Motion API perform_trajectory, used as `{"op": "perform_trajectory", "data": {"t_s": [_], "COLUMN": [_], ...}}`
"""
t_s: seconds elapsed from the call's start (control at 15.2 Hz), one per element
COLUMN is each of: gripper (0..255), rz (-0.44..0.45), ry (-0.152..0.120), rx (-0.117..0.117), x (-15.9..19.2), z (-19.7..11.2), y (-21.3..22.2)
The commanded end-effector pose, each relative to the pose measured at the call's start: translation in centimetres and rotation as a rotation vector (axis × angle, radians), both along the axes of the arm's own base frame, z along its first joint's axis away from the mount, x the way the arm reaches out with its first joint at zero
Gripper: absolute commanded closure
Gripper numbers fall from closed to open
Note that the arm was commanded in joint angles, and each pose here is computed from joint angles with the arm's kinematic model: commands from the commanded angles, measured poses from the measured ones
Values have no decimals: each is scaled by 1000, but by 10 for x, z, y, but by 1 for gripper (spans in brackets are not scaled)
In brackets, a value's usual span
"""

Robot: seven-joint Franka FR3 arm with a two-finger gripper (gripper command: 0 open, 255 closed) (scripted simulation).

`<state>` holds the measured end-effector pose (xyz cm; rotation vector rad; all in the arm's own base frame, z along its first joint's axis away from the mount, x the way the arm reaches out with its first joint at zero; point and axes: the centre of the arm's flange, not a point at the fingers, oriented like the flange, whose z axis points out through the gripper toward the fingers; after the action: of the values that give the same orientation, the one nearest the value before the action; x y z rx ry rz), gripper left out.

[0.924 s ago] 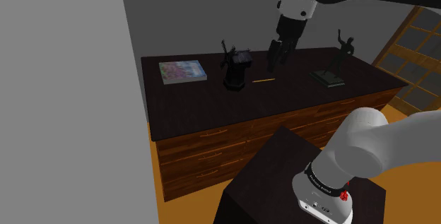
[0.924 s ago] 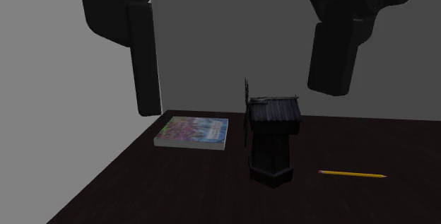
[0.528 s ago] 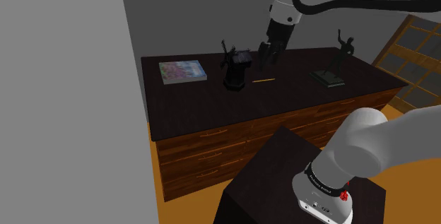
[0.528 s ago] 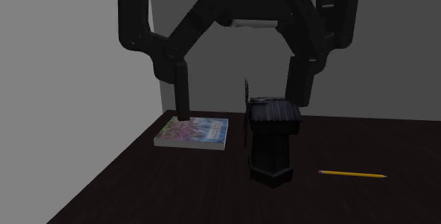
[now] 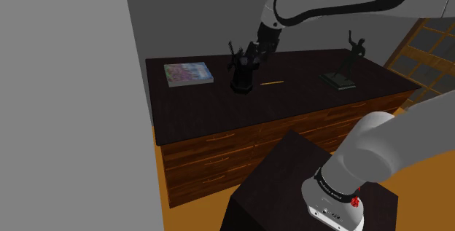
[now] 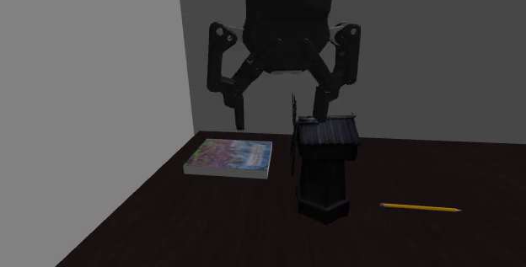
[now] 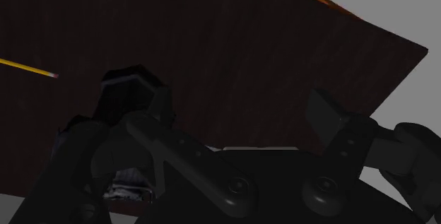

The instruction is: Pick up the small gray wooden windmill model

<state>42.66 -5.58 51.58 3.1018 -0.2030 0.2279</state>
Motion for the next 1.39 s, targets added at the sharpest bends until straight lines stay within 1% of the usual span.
{"op": "perform_trajectory", "data": {"t_s": [0.0, 0.66, 1.25, 1.32], "gripper": [0, 0, 0, 0], "rz": [-20, -116, -203, -208], "ry": [-32, -178, -309, -317], "rx": [-8, -46, -80, -82], "x": [18, 111, 193, 198], "z": [-8, -35, -46, -47], "y": [-11, -65, -121, -125]}}
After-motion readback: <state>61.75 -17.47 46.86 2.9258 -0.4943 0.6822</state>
